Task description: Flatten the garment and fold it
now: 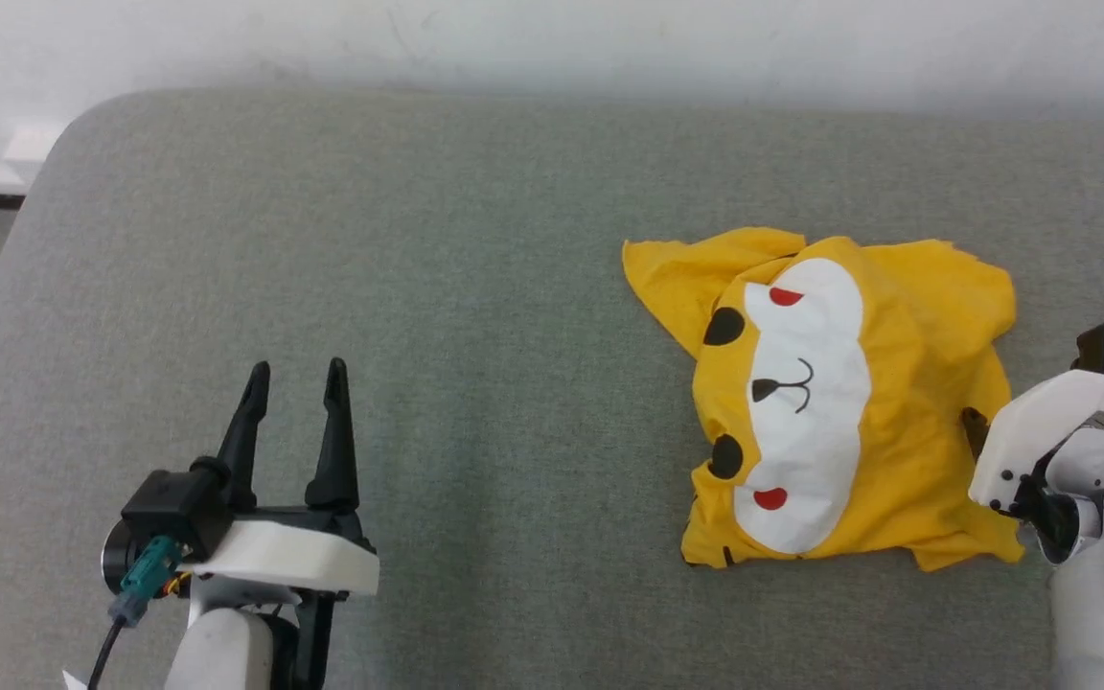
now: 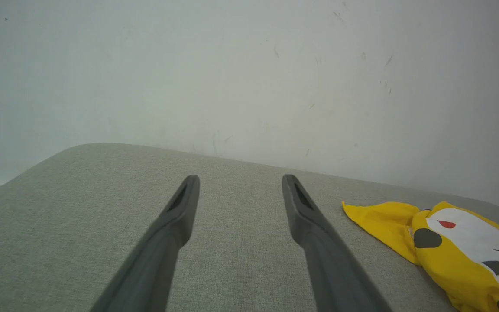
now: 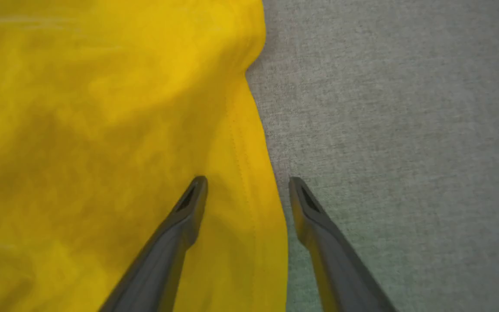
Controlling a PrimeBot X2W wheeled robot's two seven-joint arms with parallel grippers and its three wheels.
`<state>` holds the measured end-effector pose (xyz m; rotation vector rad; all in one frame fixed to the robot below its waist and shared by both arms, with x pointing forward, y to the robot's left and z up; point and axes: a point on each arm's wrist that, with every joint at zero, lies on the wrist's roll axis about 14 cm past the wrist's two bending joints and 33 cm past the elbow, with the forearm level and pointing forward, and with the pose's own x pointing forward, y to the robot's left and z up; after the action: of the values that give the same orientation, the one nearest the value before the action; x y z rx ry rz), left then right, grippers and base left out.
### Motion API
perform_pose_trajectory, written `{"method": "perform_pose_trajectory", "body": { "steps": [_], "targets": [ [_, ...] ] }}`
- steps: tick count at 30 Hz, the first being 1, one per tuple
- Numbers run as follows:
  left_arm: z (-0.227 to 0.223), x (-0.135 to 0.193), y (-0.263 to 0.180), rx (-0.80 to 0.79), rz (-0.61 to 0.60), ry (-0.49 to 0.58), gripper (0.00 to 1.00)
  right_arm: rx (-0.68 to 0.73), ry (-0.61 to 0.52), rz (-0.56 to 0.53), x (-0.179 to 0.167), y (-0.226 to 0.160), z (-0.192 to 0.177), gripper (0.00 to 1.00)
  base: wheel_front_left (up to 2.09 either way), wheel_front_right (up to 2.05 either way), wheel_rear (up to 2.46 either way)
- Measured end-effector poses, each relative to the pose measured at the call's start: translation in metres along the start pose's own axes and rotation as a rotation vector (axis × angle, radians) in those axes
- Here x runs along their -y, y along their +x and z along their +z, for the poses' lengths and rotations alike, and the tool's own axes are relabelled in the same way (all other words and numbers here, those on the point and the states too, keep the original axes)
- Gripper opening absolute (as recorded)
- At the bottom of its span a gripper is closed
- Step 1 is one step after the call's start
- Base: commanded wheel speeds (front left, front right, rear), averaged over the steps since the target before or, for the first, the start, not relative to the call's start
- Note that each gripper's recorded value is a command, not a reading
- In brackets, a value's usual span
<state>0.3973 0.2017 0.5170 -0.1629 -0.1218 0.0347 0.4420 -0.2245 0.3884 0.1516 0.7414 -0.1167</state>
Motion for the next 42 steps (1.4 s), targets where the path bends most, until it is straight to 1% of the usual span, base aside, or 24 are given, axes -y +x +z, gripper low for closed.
{"method": "perform_pose_trajectory", "body": {
  "steps": [2,6,7,8,9,10,14,17,20,22,25,27,29,31,33,36,38,40,41,42],
  "targets": [
    [-0.003,-0.003,0.000,-0.010,0.005,0.002,1.00,-0.060,-0.002,-0.001,-0.002,0.007,-0.009,1.00,0.00,0.00,0.00],
    [-0.009,-0.010,-0.003,-0.028,0.024,0.004,1.00,-0.154,0.003,-0.003,-0.005,0.015,-0.016,1.00,0.00,0.00,0.00],
    [-0.009,-0.012,-0.004,-0.030,0.027,0.005,1.00,-0.174,0.007,-0.003,-0.005,0.015,-0.018,0.74,0.00,0.00,0.00],
    [-0.009,-0.013,-0.004,-0.032,0.030,0.007,1.00,-0.183,0.012,-0.002,-0.005,0.015,-0.017,0.34,0.00,0.00,0.00],
    [-0.009,-0.013,-0.005,-0.031,0.031,0.006,1.00,-0.184,0.018,0.002,-0.005,0.014,-0.016,0.12,0.00,0.00,0.00],
    [-0.008,-0.013,-0.006,-0.030,0.032,0.006,1.00,-0.173,0.030,0.009,-0.007,0.013,-0.013,0.00,0.00,0.00,0.00],
    [-0.004,-0.011,-0.008,-0.018,0.027,0.003,1.00,-0.038,0.111,0.064,-0.017,0.005,0.004,0.00,0.00,0.00,0.00],
    [0.000,-0.009,-0.011,-0.008,0.021,-0.001,1.00,0.100,0.129,0.145,-0.037,-0.008,0.034,0.00,0.00,0.00,0.00],
    [0.005,-0.005,-0.014,0.003,0.007,-0.007,1.00,0.284,0.103,0.248,-0.065,-0.036,0.076,0.00,0.00,0.00,0.00],
    [0.007,-0.003,-0.018,0.008,0.002,-0.010,1.00,0.385,0.074,0.343,-0.091,-0.062,0.095,0.00,0.00,0.00,0.00],
    [0.013,-0.001,-0.019,0.026,-0.005,-0.013,1.00,0.469,-0.025,0.493,-0.137,-0.106,0.100,0.00,0.00,0.00,0.00],
    [0.016,0.001,-0.020,0.035,-0.011,-0.014,1.00,0.462,-0.097,0.588,-0.167,-0.130,0.085,0.00,0.00,0.00,0.00],
    [0.018,0.002,-0.020,0.039,-0.017,-0.016,1.00,0.410,-0.168,0.672,-0.194,-0.147,0.058,0.00,0.00,0.00,0.00],
    [0.018,0.002,-0.020,0.040,-0.016,-0.016,1.00,0.315,-0.237,0.743,-0.217,-0.157,0.021,0.00,0.00,0.00,0.00],
    [0.018,0.001,-0.021,0.040,-0.013,-0.016,1.00,0.200,-0.291,0.797,-0.233,-0.163,-0.019,0.00,0.00,0.00,0.00],
    [0.018,0.000,-0.022,0.039,-0.009,-0.015,1.00,0.031,-0.357,0.842,-0.244,-0.168,-0.076,0.00,0.00,0.00,0.00],
    [0.017,-0.001,-0.022,0.035,-0.007,-0.015,1.00,-0.077,-0.383,0.845,-0.242,-0.167,-0.109,0.00,0.00,0.00,0.00],
    [0.015,-0.002,-0.023,0.031,-0.005,-0.015,1.00,-0.147,-0.385,0.841,-0.239,-0.165,-0.131,0.00,0.00,0.00,0.00],
    [0.014,-0.002,-0.023,0.027,-0.005,-0.015,1.00,-0.164,-0.384,0.836,-0.237,-0.163,-0.137,0.02,0.00,0.00,0.00],
    [0.013,-0.001,-0.023,0.023,-0.006,-0.015,1.00,-0.164,-0.379,0.834,-0.236,-0.161,-0.138,0.45,0.00,0.00,0.00]
  ]
}}
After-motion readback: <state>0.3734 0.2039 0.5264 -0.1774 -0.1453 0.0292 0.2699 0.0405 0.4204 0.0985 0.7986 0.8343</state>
